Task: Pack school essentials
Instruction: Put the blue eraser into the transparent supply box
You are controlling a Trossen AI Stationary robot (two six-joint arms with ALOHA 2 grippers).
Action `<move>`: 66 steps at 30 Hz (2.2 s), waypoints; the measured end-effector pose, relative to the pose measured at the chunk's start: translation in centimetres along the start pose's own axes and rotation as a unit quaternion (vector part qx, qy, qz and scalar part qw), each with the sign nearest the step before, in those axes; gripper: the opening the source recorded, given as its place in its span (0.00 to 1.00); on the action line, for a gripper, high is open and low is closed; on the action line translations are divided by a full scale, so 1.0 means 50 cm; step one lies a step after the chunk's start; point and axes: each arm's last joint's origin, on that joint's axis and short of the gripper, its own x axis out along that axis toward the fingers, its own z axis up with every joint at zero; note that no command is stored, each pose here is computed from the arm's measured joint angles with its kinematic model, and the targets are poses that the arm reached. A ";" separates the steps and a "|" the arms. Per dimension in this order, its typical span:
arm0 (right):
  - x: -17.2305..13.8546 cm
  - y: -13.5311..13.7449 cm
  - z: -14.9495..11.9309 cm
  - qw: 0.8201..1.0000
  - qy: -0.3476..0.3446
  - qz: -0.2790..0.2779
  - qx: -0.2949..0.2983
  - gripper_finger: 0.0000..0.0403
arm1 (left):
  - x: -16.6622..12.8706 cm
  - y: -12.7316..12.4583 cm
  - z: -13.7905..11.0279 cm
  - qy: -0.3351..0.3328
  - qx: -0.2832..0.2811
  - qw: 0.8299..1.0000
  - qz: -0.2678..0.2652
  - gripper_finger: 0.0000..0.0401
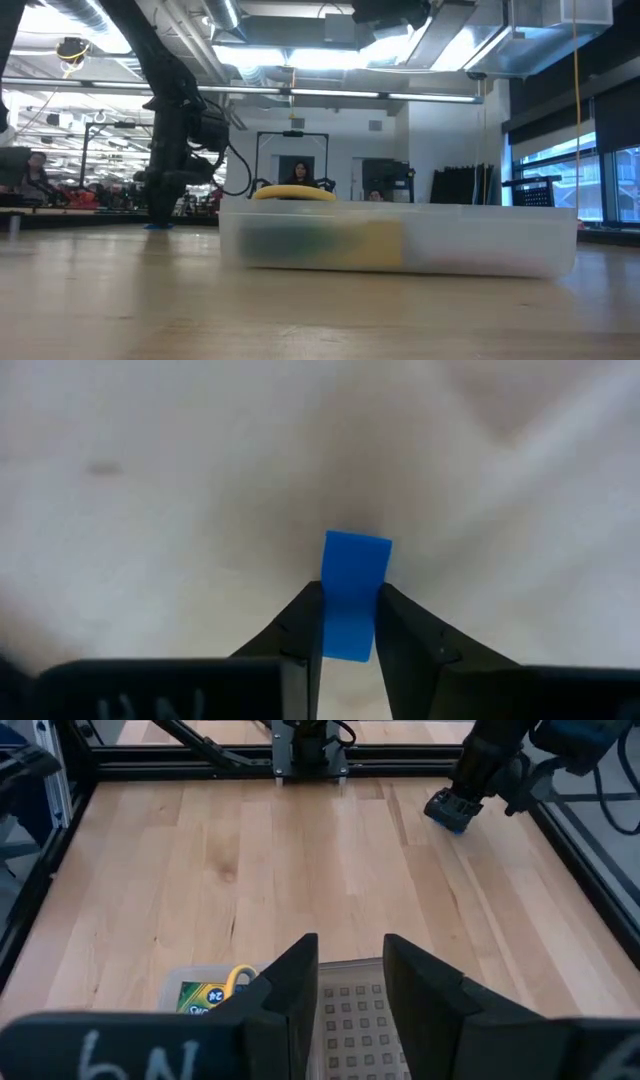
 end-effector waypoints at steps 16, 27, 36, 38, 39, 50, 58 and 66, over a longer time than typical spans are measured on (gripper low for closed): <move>-0.071 -0.019 -0.012 0.999 0.048 0.020 0.004 0.29 | -0.147 -0.153 -0.070 -0.103 0.042 0.990 -0.087 0.17; -0.094 -0.029 -0.029 0.996 0.091 0.011 0.001 0.29 | -0.230 -0.357 -0.166 -0.240 0.172 0.932 -0.209 0.17; -0.100 -0.034 -0.053 0.987 0.153 -0.005 0.037 0.29 | -0.221 -0.486 -0.208 -0.312 0.252 0.879 -0.257 0.17; -0.101 -0.035 -0.058 0.985 0.165 -0.010 0.045 0.29 | -0.212 -0.509 -0.211 -0.321 0.266 0.869 -0.268 0.17; -0.102 -0.035 -0.059 0.985 0.169 -0.011 0.046 0.29 | -0.206 -0.522 -0.210 -0.327 0.270 0.863 -0.275 0.17; -0.102 -0.035 -0.060 0.984 0.171 -0.011 0.046 0.29 | -0.125 -0.610 -0.210 -0.329 0.311 0.834 -0.317 0.17; -0.102 -0.035 -0.060 0.983 0.170 -0.015 0.070 0.29 | -0.100 -0.622 -0.214 -0.310 0.298 0.846 -0.317 0.17; -0.102 -0.035 -0.060 0.983 0.171 -0.016 0.071 0.29 | -0.100 -0.623 -0.214 -0.300 0.287 0.849 -0.327 0.17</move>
